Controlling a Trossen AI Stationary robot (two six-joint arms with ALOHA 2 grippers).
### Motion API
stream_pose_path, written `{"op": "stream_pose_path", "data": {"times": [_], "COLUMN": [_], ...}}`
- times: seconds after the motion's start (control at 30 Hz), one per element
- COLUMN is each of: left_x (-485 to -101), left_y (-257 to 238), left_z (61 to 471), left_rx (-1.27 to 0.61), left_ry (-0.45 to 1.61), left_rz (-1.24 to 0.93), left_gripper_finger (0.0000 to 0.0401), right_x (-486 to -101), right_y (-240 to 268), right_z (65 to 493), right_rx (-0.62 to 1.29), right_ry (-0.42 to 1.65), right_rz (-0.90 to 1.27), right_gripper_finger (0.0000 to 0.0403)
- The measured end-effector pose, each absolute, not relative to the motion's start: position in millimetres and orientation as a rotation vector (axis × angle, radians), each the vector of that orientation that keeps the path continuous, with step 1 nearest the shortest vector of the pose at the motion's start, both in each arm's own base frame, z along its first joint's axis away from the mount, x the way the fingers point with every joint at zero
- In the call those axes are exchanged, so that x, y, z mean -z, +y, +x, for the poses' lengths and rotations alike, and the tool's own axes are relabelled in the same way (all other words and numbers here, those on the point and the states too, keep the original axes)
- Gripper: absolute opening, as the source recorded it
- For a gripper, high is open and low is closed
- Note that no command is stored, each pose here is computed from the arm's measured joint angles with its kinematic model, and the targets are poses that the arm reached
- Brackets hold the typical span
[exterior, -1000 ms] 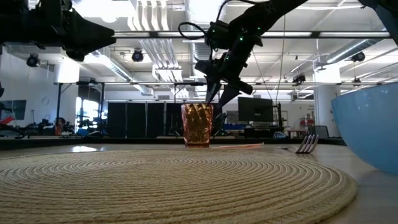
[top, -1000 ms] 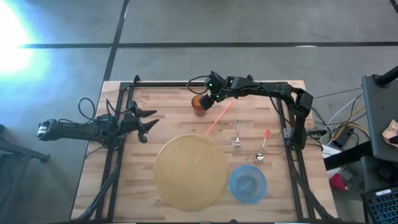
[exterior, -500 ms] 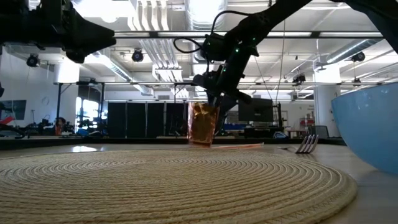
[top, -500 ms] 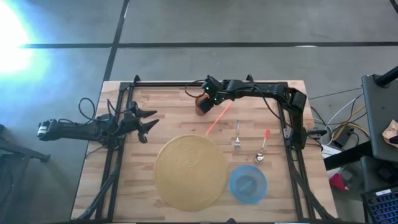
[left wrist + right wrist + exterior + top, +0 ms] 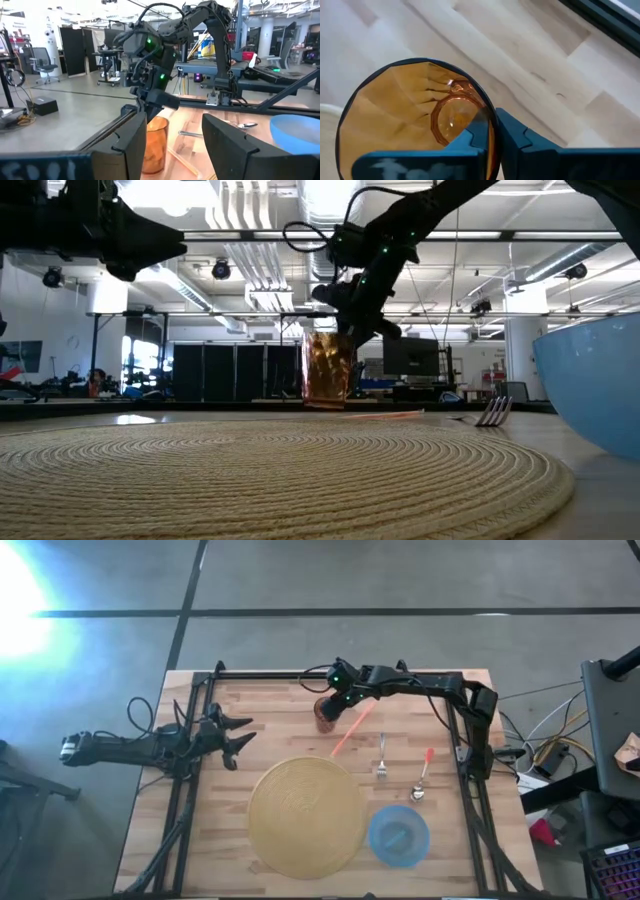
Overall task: Pick & Place Utensil
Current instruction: Put the brown cup to the top left of the brown mat
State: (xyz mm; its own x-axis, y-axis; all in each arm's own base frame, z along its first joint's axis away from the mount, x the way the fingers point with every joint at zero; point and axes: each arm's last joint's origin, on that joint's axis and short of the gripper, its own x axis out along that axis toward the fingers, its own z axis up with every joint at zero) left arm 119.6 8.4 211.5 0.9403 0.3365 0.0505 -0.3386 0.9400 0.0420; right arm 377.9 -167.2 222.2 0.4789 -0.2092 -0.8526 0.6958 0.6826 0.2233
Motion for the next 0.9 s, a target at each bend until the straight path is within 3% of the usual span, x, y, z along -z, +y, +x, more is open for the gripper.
{"op": "stream_pose_path", "data": {"times": [0.53,0.9], "left_x": [-213,-210], "left_y": [8,8], "left_z": [121,124], "left_rx": [-0.327,-0.329], "left_ry": [-0.046,-0.028], "left_rz": [0.121,0.069], "left_gripper_finger": [0.0186,0.0186], "right_x": [-260,-262], "right_y": [-120,-90], "right_z": [369,378], "right_rx": [0.406,0.328], "right_ry": [0.954,0.960], "right_rz": [0.509,0.460], "right_gripper_finger": [0.0014,0.0014]}}
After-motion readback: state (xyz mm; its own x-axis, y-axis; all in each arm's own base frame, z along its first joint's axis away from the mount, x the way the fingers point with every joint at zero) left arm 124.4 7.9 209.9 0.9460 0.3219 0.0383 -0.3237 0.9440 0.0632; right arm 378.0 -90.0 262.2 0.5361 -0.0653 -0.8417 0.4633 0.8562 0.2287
